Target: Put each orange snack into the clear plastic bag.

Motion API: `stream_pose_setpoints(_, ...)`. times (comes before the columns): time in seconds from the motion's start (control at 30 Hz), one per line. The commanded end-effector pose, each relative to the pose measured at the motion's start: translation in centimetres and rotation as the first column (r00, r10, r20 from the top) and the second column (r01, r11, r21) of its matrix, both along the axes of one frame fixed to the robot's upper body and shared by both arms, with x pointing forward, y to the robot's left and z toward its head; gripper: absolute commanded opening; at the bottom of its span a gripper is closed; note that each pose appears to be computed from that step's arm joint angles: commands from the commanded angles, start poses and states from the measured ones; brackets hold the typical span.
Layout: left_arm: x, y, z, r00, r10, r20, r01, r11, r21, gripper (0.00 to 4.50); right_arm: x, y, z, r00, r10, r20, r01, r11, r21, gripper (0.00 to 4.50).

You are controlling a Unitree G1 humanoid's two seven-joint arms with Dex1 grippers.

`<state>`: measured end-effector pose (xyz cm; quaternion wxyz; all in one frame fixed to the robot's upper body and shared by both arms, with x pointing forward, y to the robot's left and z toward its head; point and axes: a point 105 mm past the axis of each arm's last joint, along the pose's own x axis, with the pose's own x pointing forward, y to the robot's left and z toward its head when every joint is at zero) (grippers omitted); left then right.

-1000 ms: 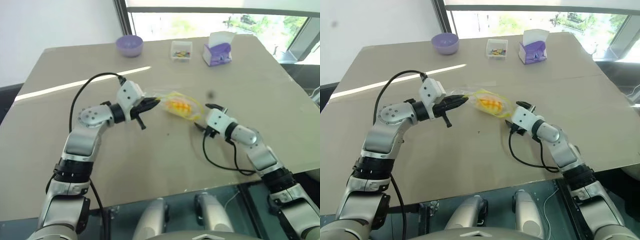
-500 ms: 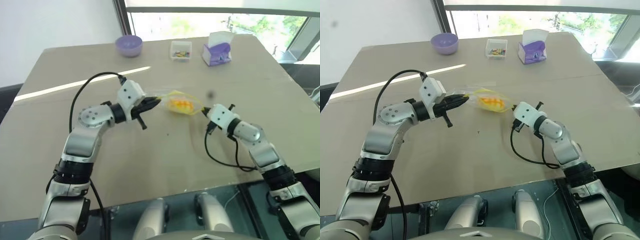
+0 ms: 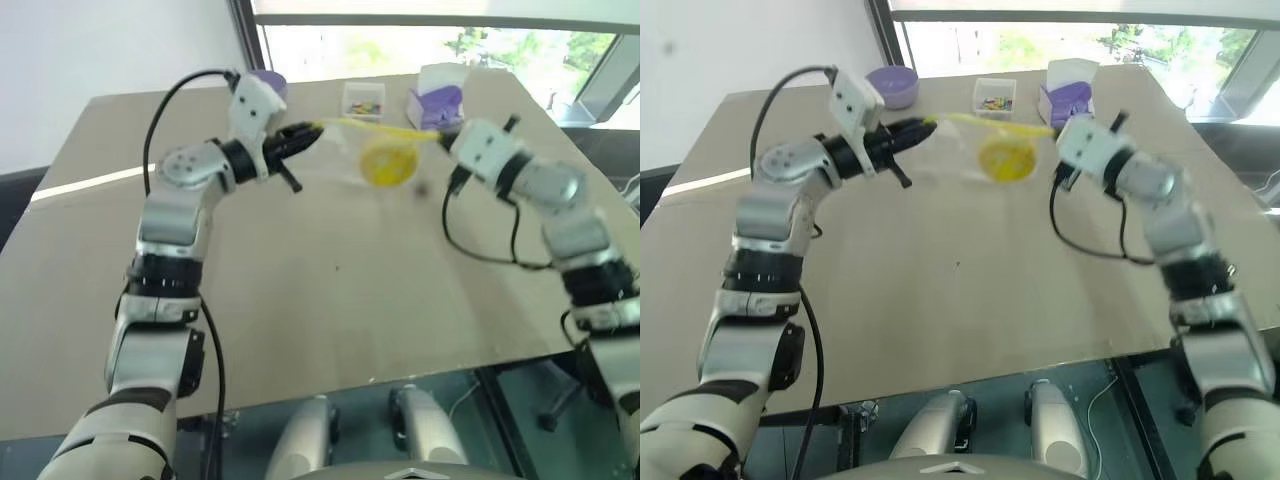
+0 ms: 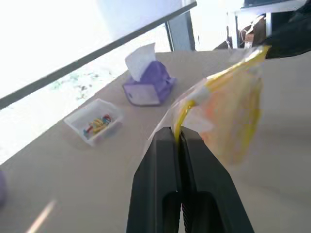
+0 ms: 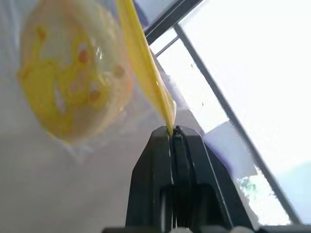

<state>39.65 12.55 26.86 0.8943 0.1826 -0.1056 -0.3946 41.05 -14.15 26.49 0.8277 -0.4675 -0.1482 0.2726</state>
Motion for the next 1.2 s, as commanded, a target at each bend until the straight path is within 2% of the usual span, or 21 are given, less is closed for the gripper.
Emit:
stream_pose_setpoints(0.03, 1.0, 0.0, 1.7, 1.000, 0.015, 0.021, -0.013, 0.995, -0.096, 0.00, 0.9, -2.3, 3.6, 0.998, -0.038, 0.058, 0.042, 0.997, -0.070, 0.05)
stream_pose_setpoints(0.1, 1.4, -0.3, 1.3, 0.998, 0.033, 0.059, -0.030, 0.998, -0.051, 0.00, 1.3, -2.9, 4.9, 0.995, -0.051, 0.086, 0.058, 0.995, -0.085, 0.05)
stream_pose_setpoints(0.17, 0.8, -0.9, -0.1, 0.995, 0.019, 0.100, -0.019, 1.000, 0.003, 0.00, 1.1, -3.3, 4.2, 0.996, -0.042, 0.084, 0.050, 0.994, -0.097, 0.05)
stream_pose_setpoints(0.3, -1.9, -1.8, -4.3, 0.987, -0.043, 0.154, 0.021, 0.989, 0.146, 0.00, -1.0, -2.4, -1.8, 0.999, 0.016, -0.029, -0.018, 0.997, -0.076, 0.05)
stream_pose_setpoints(0.43, -5.2, -2.0, -9.0, 0.990, -0.080, 0.120, 0.048, 0.967, 0.249, 0.00, -4.9, -0.7, -10.1, 0.982, 0.031, -0.188, -0.041, 0.998, -0.050, 0.05)
stream_pose_setpoints(0.5, -6.4, -2.1, -10.1, 0.990, -0.092, 0.104, 0.061, 0.961, 0.268, 0.00, -6.2, -0.2, -12.1, 0.972, 0.027, -0.235, -0.038, 0.998, -0.040, 0.05)
stream_pose_setpoints(0.53, -7.0, -2.0, -10.5, 0.991, -0.096, 0.096, 0.066, 0.958, 0.279, 0.00, -7.2, 0.0, -12.8, 0.966, 0.025, -0.256, -0.030, 0.999, -0.012, 0.28)
stream_pose_setpoints(0.63, -8.0, -1.6, -10.6, 0.991, -0.099, 0.094, 0.068, 0.955, 0.289, 0.00, -9.1, 0.0, -12.6, 0.960, 0.022, -0.281, 0.002, 0.996, 0.085, 1.12)
stream_pose_setpoints(0.67, -8.0, -1.4, -10.4, 0.990, -0.097, 0.097, 0.065, 0.954, 0.291, 0.00, -9.6, -0.1, -12.2, 0.959, 0.025, -0.282, 0.000, 0.996, 0.088, 1.61)
stream_pose_setpoints(0.77, -8.0, -1.1, -9.9, 0.989, -0.100, 0.110, 0.063, 0.952, 0.300, 0.00, -11.2, 0.7, -10.6, 0.954, 0.100, -0.283, -0.072, 0.991, 0.110, 1.61)
stream_pose_setpoints(0.9, -8.0, -1.1, -9.9, 0.988, -0.119, 0.102, 0.083, 0.949, 0.304, 0.00, -12.3, 4.2, -8.2, 0.948, 0.230, -0.222, -0.203, 0.969, 0.138, 1.61)
stream_pose_setpoints(1.2, -8.0, -1.1, -9.9, 0.982, -0.162, 0.095, 0.123, 0.939, 0.320, 0.00, -10.8, 10.8, -6.9, 0.927, 0.352, -0.129, -0.345, 0.936, 0.074, 1.61)
